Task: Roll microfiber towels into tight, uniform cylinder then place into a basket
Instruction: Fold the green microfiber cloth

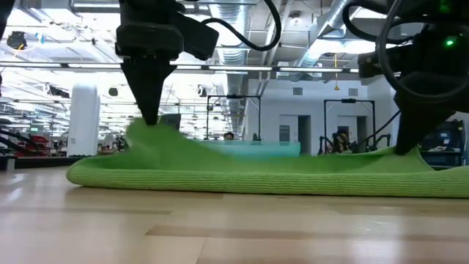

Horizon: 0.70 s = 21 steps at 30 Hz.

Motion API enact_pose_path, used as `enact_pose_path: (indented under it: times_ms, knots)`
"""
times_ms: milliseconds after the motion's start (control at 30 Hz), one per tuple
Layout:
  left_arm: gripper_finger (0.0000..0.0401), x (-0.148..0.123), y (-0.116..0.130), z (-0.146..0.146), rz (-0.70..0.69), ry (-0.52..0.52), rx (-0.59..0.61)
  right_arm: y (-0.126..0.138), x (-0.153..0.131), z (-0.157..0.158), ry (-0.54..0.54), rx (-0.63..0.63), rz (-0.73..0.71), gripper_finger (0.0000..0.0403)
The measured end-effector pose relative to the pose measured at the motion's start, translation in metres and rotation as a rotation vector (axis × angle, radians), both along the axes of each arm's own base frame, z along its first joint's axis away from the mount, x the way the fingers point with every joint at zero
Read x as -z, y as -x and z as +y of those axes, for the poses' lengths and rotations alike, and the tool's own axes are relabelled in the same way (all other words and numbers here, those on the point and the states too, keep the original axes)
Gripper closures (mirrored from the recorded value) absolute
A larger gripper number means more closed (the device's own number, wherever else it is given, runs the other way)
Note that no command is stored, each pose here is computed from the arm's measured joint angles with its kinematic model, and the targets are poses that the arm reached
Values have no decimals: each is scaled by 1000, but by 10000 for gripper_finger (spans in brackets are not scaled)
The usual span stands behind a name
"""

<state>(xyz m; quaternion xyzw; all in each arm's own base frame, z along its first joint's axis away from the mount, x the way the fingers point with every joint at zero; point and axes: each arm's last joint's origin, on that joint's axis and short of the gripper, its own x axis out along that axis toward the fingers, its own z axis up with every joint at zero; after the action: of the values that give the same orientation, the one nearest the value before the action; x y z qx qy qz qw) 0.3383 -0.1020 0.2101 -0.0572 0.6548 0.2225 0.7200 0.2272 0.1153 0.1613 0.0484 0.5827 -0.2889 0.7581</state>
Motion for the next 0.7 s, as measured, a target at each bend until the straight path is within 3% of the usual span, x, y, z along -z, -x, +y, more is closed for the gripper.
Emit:
enact_pose_path:
  times_ms: [333, 700]
  knots:
    - [297, 0, 6, 1, 56, 9, -37, -5, 0, -10, 4, 1, 14, 390]
    - [291, 0, -1, -2, -4, 32, 22, -6, 1, -10, -55, -46, 66, 347]
